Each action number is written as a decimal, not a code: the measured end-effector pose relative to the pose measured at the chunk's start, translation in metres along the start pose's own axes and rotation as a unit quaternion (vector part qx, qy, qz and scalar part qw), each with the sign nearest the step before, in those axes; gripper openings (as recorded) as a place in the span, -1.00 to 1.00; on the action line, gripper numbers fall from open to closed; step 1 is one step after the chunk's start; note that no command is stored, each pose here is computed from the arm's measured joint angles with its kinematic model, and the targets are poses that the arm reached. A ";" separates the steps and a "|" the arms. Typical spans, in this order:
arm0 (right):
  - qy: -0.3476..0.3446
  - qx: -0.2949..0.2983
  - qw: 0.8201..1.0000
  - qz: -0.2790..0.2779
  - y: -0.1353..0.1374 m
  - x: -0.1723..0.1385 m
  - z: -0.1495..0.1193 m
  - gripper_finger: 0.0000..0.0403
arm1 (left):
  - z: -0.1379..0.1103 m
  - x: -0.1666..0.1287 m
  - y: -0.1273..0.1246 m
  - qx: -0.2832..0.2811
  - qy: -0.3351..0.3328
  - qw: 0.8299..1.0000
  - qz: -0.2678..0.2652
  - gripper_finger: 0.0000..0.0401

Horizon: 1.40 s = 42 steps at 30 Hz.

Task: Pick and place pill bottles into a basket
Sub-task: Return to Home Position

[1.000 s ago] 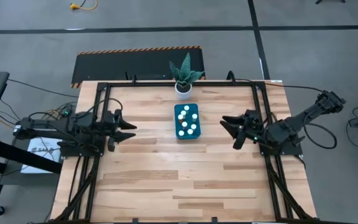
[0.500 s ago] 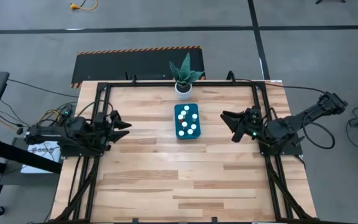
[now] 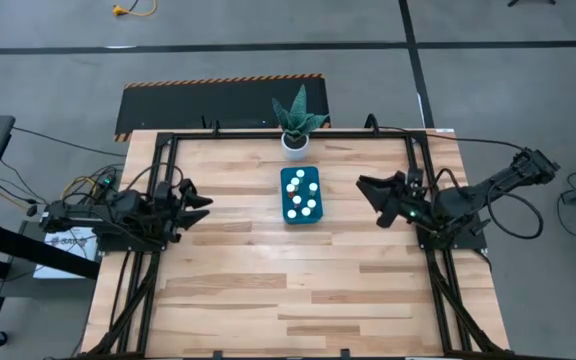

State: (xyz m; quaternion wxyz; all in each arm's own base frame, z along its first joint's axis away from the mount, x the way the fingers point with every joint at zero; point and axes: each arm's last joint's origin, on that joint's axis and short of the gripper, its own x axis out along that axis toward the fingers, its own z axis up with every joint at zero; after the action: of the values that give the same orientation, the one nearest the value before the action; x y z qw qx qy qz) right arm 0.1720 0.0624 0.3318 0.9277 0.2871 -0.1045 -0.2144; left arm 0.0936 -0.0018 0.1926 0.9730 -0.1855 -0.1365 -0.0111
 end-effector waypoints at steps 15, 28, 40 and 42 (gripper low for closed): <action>0.104 -0.115 0.973 0.171 -0.016 -0.008 0.015 -0.36 | -0.018 -0.002 0.008 0.025 0.086 0.994 0.058 -0.18; 0.023 -0.101 0.964 0.244 -0.087 -0.057 0.018 -0.39 | -0.020 -0.002 0.009 0.028 0.101 0.993 0.059 -0.18; -0.042 -0.084 0.959 0.268 -0.118 -0.069 -0.008 -0.39 | -0.020 -0.002 0.009 0.029 0.101 0.993 0.060 -0.18; -0.041 -0.086 0.959 0.265 -0.123 -0.069 -0.015 -0.39 | -0.020 -0.002 0.009 0.029 0.101 0.993 0.060 -0.18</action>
State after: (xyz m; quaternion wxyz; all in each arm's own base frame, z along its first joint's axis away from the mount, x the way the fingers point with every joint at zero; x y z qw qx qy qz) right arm 0.0742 0.0099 0.2444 0.9674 0.1590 -0.1962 0.0197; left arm 0.0977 -0.0006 0.1705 0.9857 -0.1635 -0.0260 0.0324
